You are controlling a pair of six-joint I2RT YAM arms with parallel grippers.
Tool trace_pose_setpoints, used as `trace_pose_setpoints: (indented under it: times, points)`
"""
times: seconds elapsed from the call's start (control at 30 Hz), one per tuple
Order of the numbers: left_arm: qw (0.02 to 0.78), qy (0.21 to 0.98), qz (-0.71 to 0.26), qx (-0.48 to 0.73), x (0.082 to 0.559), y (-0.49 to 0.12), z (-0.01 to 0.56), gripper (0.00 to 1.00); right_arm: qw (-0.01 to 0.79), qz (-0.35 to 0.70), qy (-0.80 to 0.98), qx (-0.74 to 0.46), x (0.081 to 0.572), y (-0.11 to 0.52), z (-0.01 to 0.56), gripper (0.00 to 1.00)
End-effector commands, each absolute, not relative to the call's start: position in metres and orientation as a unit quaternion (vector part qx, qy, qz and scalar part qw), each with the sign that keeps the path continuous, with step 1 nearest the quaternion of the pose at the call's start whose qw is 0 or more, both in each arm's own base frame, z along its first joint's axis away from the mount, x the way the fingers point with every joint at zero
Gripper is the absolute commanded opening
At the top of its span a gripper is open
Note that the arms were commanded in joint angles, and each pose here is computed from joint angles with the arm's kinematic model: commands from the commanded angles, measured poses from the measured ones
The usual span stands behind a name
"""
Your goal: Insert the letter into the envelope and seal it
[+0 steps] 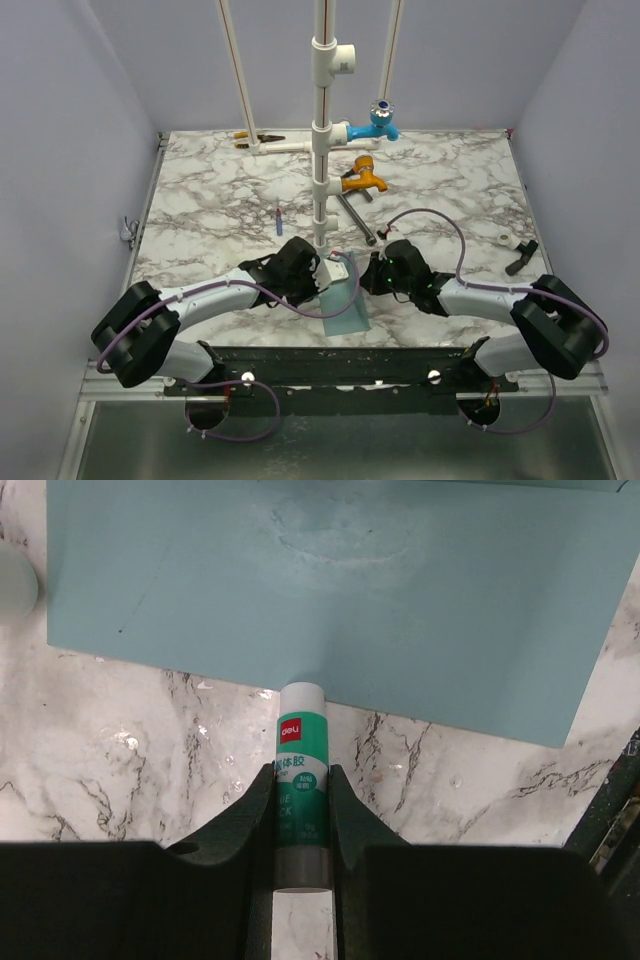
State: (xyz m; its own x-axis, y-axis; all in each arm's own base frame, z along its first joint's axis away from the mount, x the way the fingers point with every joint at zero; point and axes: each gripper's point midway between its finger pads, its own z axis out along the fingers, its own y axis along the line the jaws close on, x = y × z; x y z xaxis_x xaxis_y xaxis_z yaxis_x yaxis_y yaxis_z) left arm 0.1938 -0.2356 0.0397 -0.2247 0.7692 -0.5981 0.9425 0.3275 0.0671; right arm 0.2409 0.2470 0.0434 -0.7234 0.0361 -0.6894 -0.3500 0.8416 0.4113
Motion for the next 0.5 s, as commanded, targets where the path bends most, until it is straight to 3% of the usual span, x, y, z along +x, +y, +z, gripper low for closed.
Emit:
trace_pose_setpoints:
  times: [0.0,0.2,0.47]
  points:
    - [0.283,0.751,-0.159,0.575,0.197,-0.242,0.039,0.00,0.355,0.326,0.868,-0.120,0.233,0.277,0.051,0.01]
    - [0.278,0.750,-0.156,0.580,0.198,-0.241,0.035,0.00,0.362,0.327,0.861,-0.143,0.226,0.290,0.050,0.01]
    - [0.285,0.746,-0.153,0.582,0.201,-0.243,0.039,0.00,0.307,0.275,0.903,-0.117,0.225,0.282,-0.001,0.01]
